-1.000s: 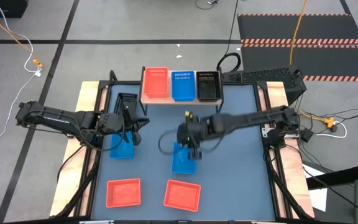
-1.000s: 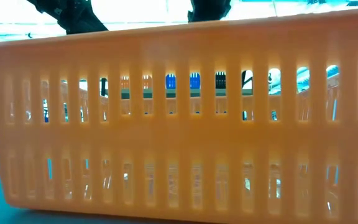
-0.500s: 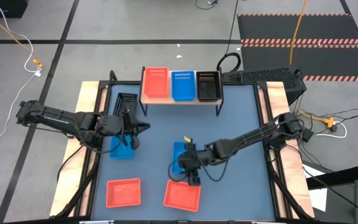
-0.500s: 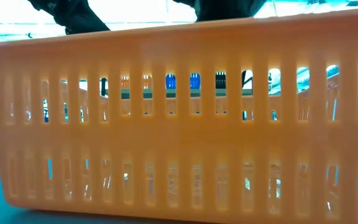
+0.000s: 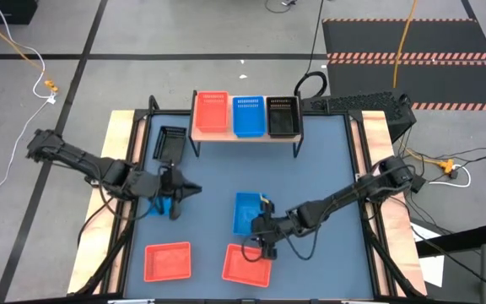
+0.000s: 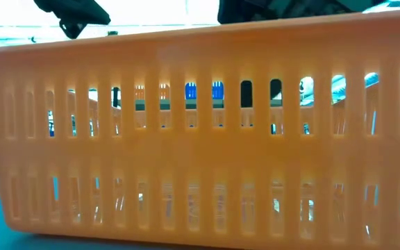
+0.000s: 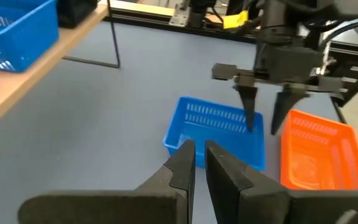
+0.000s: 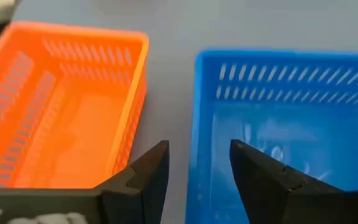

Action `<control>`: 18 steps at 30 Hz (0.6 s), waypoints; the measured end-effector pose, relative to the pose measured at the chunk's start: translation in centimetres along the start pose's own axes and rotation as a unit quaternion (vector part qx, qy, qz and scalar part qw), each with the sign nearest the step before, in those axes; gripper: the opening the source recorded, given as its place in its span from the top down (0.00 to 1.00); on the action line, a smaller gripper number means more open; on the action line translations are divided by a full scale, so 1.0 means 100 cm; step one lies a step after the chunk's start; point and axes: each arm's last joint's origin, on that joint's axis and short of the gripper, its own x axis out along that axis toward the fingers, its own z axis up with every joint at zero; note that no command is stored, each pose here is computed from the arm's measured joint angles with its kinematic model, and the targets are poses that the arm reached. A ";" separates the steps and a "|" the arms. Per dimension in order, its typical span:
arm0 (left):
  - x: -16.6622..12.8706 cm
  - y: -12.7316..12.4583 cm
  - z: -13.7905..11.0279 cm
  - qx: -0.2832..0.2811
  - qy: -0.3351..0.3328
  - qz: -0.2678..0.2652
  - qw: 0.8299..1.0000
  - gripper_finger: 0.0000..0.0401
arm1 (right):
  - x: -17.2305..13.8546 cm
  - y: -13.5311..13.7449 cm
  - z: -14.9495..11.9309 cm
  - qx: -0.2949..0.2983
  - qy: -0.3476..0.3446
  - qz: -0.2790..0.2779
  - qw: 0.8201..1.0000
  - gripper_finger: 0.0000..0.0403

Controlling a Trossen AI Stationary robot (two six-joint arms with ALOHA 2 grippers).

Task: Stack baskets on shelf by color
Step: Stack the bottom blue basket on top of the blue basket on the shelf

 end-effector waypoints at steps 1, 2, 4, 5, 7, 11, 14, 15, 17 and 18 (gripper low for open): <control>-0.001 -0.001 0.000 0.001 -0.001 0.001 1.000 0.91 | 0.001 -0.001 -0.003 0.001 0.004 -0.001 1.000 0.60; -0.001 -0.002 -0.001 0.002 -0.002 0.002 1.000 0.91 | 0.001 -0.001 -0.005 0.006 0.007 -0.002 1.000 0.60; -0.002 -0.004 -0.001 0.005 -0.005 0.005 1.000 0.91 | 0.002 -0.003 -0.009 0.020 0.013 -0.004 1.000 0.62; -0.002 -0.005 -0.001 0.006 -0.005 0.005 1.000 0.91 | 0.003 -0.004 -0.011 0.026 0.016 -0.006 1.000 0.63; -0.003 -0.006 -0.002 0.008 -0.006 0.004 1.000 0.91 | 0.003 -0.005 -0.014 0.032 0.022 -0.009 0.999 0.66; -0.003 -0.006 -0.002 0.015 -0.006 0.005 1.000 0.91 | 0.003 -0.005 -0.015 0.030 0.030 -0.012 0.999 0.77; -0.003 -0.006 -0.002 0.017 -0.007 0.006 1.000 0.91 | 0.003 -0.005 -0.015 0.019 0.032 -0.005 0.999 0.89; -0.003 -0.006 -0.002 0.019 -0.007 0.006 1.000 0.91 | 0.003 -0.004 -0.015 0.014 0.033 0.005 0.999 0.93; -0.003 -0.006 -0.001 0.027 -0.009 0.007 1.000 0.91 | -0.001 -0.003 -0.012 0.003 0.033 0.021 0.999 0.97; -0.003 -0.006 -0.001 0.031 -0.012 0.009 0.999 0.91 | -0.002 -0.002 -0.010 0.002 0.031 0.030 0.999 0.97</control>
